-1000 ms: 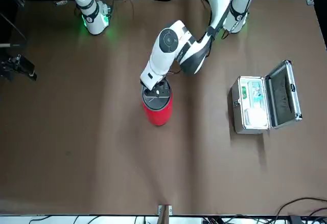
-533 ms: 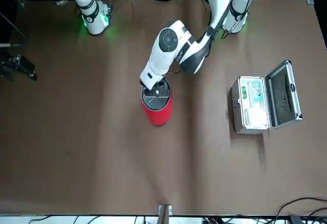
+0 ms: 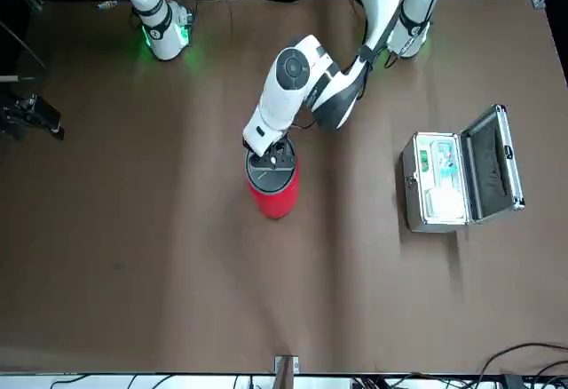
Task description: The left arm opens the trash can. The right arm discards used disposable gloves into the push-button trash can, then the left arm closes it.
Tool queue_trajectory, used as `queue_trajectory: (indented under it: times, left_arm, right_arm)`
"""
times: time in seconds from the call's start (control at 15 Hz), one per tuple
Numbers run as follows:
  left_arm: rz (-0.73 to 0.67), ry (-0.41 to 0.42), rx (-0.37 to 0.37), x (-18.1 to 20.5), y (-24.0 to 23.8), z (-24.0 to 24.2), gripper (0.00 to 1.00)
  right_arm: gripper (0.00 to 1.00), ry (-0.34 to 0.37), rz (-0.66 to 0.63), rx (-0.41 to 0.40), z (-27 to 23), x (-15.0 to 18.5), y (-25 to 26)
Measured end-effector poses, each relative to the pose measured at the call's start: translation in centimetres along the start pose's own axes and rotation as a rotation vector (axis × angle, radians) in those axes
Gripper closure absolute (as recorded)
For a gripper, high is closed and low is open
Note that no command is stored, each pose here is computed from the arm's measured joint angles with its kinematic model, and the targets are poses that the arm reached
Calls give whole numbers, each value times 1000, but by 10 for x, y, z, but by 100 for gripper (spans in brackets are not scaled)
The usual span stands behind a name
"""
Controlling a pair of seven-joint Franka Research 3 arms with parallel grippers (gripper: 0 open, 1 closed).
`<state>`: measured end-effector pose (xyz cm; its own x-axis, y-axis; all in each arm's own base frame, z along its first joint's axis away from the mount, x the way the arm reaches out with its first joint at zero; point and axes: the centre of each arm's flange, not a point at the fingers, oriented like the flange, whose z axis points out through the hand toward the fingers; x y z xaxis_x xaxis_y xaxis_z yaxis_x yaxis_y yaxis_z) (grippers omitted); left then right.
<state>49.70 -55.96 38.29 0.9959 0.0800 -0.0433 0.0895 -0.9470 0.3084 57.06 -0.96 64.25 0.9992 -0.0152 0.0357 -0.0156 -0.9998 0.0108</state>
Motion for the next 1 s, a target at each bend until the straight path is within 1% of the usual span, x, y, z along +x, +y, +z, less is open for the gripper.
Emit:
queue_trajectory:
  times: [0.6, 0.73, 0.8, 0.87, 1.0]
  left_arm:
    - [-3, 8, -4, 3, -1, -1, 99]
    - [-5, 13, -7, 6, -1, -6, 97]
    - [-7, 14, -6, 6, -1, -11, 93]
    - [-9, 10, 0, 6, -2, -19, 85]
    - [-18, 11, 8, 5, -2, -39, 81]
  right_arm:
    - [2, 0, -4, 0, 0, 0, -2]
    - [2, 0, -4, 0, 0, 0, -2]
    - [2, 0, -4, 0, 0, 0, -2]
    - [2, 1, -5, 0, 0, 0, -3]
    - [2, 1, -6, 1, 0, 0, -3]
